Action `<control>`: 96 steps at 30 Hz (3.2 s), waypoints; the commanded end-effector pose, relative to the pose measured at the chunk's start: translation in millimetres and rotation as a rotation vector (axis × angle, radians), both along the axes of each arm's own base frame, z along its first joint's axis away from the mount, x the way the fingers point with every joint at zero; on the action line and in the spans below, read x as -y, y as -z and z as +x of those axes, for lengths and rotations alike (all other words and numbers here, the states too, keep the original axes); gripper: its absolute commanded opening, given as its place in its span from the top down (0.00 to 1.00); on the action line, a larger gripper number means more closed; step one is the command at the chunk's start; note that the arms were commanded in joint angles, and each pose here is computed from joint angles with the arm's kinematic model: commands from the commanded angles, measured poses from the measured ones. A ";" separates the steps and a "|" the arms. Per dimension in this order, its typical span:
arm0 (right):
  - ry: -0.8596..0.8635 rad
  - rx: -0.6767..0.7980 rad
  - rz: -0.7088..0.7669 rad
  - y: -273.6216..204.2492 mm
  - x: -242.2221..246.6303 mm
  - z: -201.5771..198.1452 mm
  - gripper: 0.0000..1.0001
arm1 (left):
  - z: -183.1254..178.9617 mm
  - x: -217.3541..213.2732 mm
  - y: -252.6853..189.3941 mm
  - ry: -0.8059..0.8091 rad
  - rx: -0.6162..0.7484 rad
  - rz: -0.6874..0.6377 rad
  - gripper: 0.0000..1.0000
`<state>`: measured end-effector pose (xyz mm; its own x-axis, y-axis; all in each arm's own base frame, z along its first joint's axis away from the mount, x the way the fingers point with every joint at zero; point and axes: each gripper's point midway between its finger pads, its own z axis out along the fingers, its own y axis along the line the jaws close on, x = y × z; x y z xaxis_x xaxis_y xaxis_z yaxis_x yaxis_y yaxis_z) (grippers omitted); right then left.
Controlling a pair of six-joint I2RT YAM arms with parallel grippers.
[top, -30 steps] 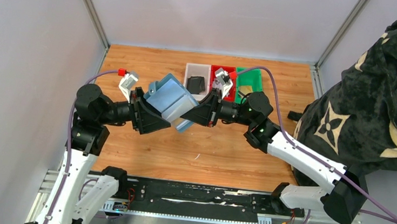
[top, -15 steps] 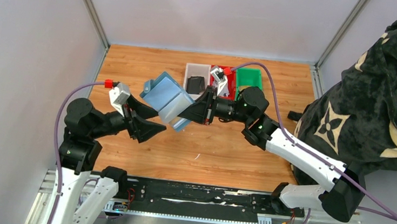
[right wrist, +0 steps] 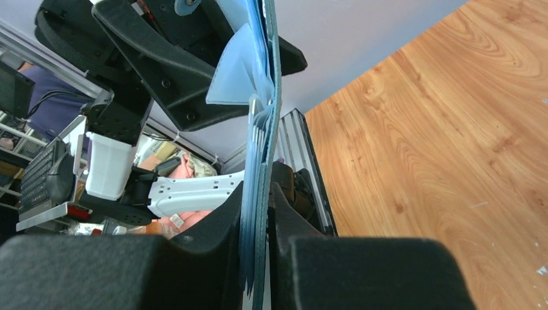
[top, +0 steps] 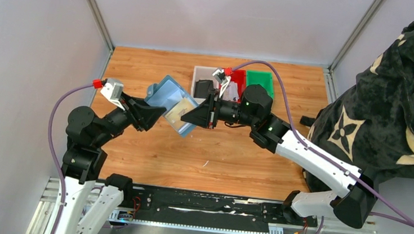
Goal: Take the credit cards out of the card holder
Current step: Remove the credit card from the card holder.
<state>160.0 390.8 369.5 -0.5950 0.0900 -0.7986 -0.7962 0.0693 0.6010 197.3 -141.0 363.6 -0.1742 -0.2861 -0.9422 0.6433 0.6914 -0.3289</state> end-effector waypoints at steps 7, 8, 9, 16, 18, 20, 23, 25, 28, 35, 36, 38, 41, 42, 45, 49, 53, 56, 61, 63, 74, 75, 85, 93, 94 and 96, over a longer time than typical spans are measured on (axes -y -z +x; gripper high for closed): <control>0.059 -0.047 -0.155 13.9 -0.3 7.7 1.00 | 13.1 -27.6 -16.1 -0.198 0.018 -0.036 0.34; 0.073 -0.060 -0.188 17.8 1.1 9.6 1.00 | 18.0 -36.6 -14.1 -0.255 0.026 -0.023 0.33; 0.091 -0.070 -0.223 22.1 2.2 12.6 1.00 | 21.8 -45.4 -12.1 -0.308 0.038 -0.003 0.33; 0.141 -0.073 -0.420 43.9 5.9 16.9 1.00 | -10.4 2.8 18.6 0.058 0.064 0.114 0.25; 0.143 -0.064 -0.441 45.0 4.0 15.8 1.00 | -18.3 9.6 26.5 0.121 0.055 0.124 0.24; 0.160 -0.053 -0.473 47.6 3.8 16.7 1.00 | -23.4 10.9 31.8 0.150 0.073 0.162 0.23; 0.149 -0.035 -0.472 43.6 0.2 12.6 1.00 | -18.8 -0.6 34.1 0.070 0.121 0.208 0.17; 0.139 -0.022 -0.451 39.6 -2.1 10.5 1.00 | -3.7 -22.6 36.6 -0.092 0.126 0.225 0.17; 0.129 -0.009 -0.408 29.9 -4.2 8.2 1.00 | 14.5 -52.2 45.6 -0.298 0.030 0.201 0.18; 0.108 0.028 -0.293 5.6 2.2 -0.6 1.00 | 21.5 -41.4 38.2 -0.295 -0.201 0.018 0.17; 0.103 0.027 -0.279 4.0 2.7 -1.7 1.00 | 16.6 -27.9 28.5 -0.221 -0.209 -0.036 0.17; 0.104 0.026 -0.252 -1.1 6.0 -1.9 1.00 | 12.3 -15.4 17.2 -0.153 -0.229 -0.106 0.16; 0.113 0.037 -0.206 -10.6 12.6 -0.8 1.00 | 4.3 2.0 12.9 -0.041 -0.296 -0.159 0.15; 0.120 0.041 -0.185 -15.8 15.9 -0.6 1.00 | 0.9 8.2 12.8 0.003 -0.326 -0.179 0.15; 0.146 0.045 -0.142 -24.6 22.5 4.7 1.00 | -14.5 28.8 5.6 0.174 -0.382 -0.266 0.15; 0.138 0.041 -0.095 -34.0 23.6 4.4 1.00 | -33.6 42.7 -14.5 0.342 -0.359 -0.329 0.16; 0.080 0.019 -0.040 -42.1 17.0 -2.7 1.00 | -34.0 44.1 -16.3 0.361 -0.344 -0.324 0.20; 0.032 0.009 -0.010 -46.2 11.5 -8.3 1.00 | -27.0 42.4 -15.7 0.332 -0.337 -0.333 0.26; 0.004 0.004 0.007 -43.8 11.5 -13.9 1.00 | -16.4 37.2 -18.9 0.267 -0.297 -0.333 0.46; -0.026 0.001 0.021 -43.6 12.0 -19.6 1.00 | -11.7 32.3 -21.5 0.221 -0.253 -0.316 0.59; -0.112 0.049 0.066 -42.6 19.3 -37.0 0.79 | -12.2 32.4 -28.2 0.224 -0.254 -0.326 1.00; -0.120 0.066 0.083 -44.4 23.0 -40.2 0.77 | -13.7 34.3 -28.8 0.243 -0.266 -0.336 1.00; -0.108 0.151 0.186 -47.2 46.4 -47.3 0.77 | -18.7 45.4 -33.8 0.363 -0.363 -0.402 1.00; -0.076 0.122 0.184 -44.6 45.5 -36.5 0.83 | -26.6 46.8 -42.2 0.397 -0.356 -0.404 1.00; -0.078 0.124 0.186 -43.9 45.8 -37.1 0.83 | -27.3 47.0 -42.7 0.400 -0.359 -0.405 1.00; -0.086 0.141 0.195 -43.6 47.0 -39.3 0.81 | -27.2 47.1 -42.8 0.401 -0.364 -0.407 1.00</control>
<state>132.1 352.5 395.3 -0.5432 0.1626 -0.8237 -0.8375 -0.0360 0.5452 168.9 -190.3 397.9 -0.6382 -0.4391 -0.6323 0.6165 0.2003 -0.7614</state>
